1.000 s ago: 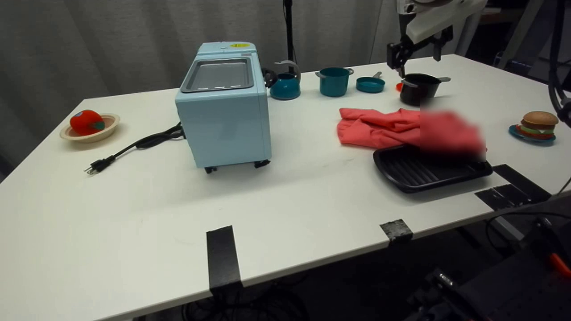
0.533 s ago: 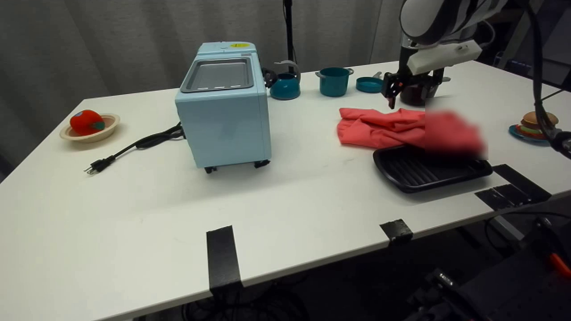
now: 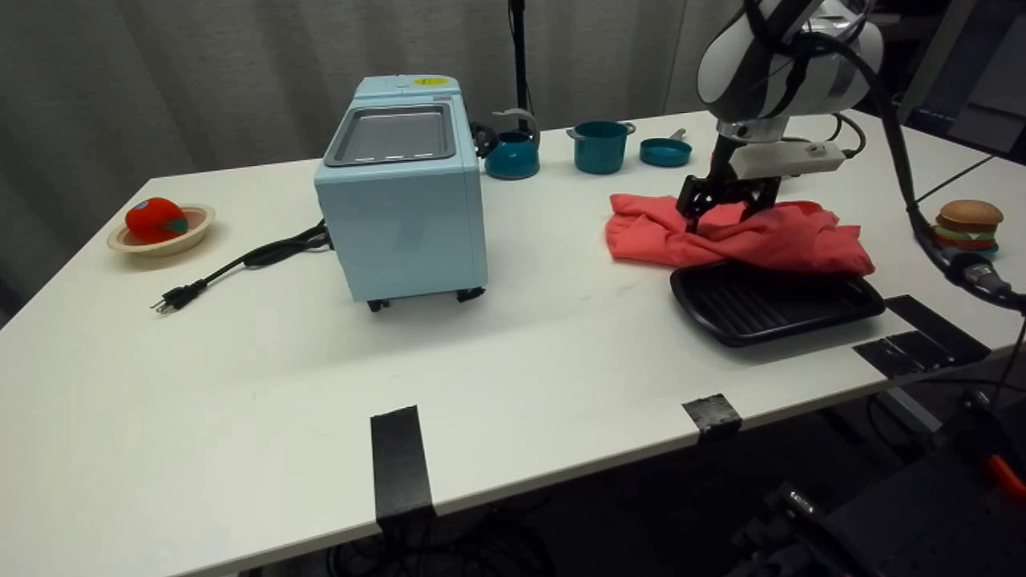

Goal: Fold the cloth on the table

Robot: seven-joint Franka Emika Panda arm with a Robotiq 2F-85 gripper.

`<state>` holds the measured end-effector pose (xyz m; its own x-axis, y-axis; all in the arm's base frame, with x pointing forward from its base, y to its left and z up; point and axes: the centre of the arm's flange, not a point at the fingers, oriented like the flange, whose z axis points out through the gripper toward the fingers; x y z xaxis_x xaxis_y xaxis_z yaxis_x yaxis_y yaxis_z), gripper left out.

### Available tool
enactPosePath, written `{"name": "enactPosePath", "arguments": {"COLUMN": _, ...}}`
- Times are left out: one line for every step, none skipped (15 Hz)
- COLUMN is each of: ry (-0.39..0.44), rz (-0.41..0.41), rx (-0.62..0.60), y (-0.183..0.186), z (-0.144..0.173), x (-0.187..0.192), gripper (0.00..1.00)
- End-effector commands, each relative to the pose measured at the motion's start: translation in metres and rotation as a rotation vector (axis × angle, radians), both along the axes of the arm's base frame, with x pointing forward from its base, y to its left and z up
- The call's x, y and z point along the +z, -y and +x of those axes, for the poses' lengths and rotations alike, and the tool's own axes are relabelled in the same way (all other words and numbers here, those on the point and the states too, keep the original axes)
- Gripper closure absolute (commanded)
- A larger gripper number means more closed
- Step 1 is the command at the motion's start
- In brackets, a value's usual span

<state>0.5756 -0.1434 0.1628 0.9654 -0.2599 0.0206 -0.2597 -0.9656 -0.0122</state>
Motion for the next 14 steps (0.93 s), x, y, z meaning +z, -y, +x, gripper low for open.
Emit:
{"name": "enactPosePath", "arguments": {"ry": -0.006, "rz": 0.049, "rx": 0.034, "y": 0.003, "z": 0.033, "x": -0.022, "gripper": 0.0}}
{"name": "enactPosePath", "arguments": {"ry": -0.004, "rz": 0.045, "rx": 0.044, "y": 0.001, "z": 0.041, "x": -0.023, "gripper": 0.0}}
{"name": "enactPosePath", "arguments": {"ry": -0.002, "rz": 0.044, "rx": 0.053, "y": -0.002, "z": 0.051, "x": -0.022, "gripper": 0.0}}
{"name": "enactPosePath", "arguments": {"ry": 0.001, "rz": 0.043, "rx": 0.059, "y": -0.005, "z": 0.06, "x": -0.021, "gripper": 0.0}}
{"name": "enactPosePath", "arguments": {"ry": 0.007, "rz": 0.043, "rx": 0.066, "y": -0.008, "z": 0.069, "x": -0.019, "gripper": 0.0}}
{"name": "enactPosePath", "arguments": {"ry": 0.013, "rz": 0.043, "rx": 0.074, "y": -0.013, "z": 0.079, "x": -0.017, "gripper": 0.0}}
{"name": "enactPosePath", "arguments": {"ry": 0.02, "rz": 0.042, "rx": 0.083, "y": -0.018, "z": 0.086, "x": -0.015, "gripper": 0.0}}
{"name": "enactPosePath", "arguments": {"ry": 0.027, "rz": 0.041, "rx": 0.094, "y": -0.023, "z": 0.094, "x": -0.012, "gripper": 0.0}}
{"name": "enactPosePath", "arguments": {"ry": 0.037, "rz": 0.038, "rx": 0.103, "y": -0.027, "z": 0.102, "x": -0.011, "gripper": 0.0}}
{"name": "enactPosePath", "arguments": {"ry": 0.047, "rz": 0.036, "rx": 0.112, "y": -0.028, "z": 0.116, "x": -0.003, "gripper": 0.0}}
{"name": "enactPosePath", "arguments": {"ry": 0.058, "rz": 0.035, "rx": 0.121, "y": -0.034, "z": 0.123, "x": 0.0, "gripper": 0.0}}
{"name": "enactPosePath", "arguments": {"ry": 0.071, "rz": 0.034, "rx": 0.13, "y": -0.04, "z": 0.131, "x": 0.007, "gripper": 0.0}}
{"name": "enactPosePath", "arguments": {"ry": 0.084, "rz": 0.035, "rx": 0.138, "y": -0.046, "z": 0.138, "x": 0.011, "gripper": 0.0}}
{"name": "enactPosePath", "arguments": {"ry": 0.095, "rz": 0.037, "rx": 0.148, "y": -0.05, "z": 0.147, "x": 0.016, "gripper": 0.0}}
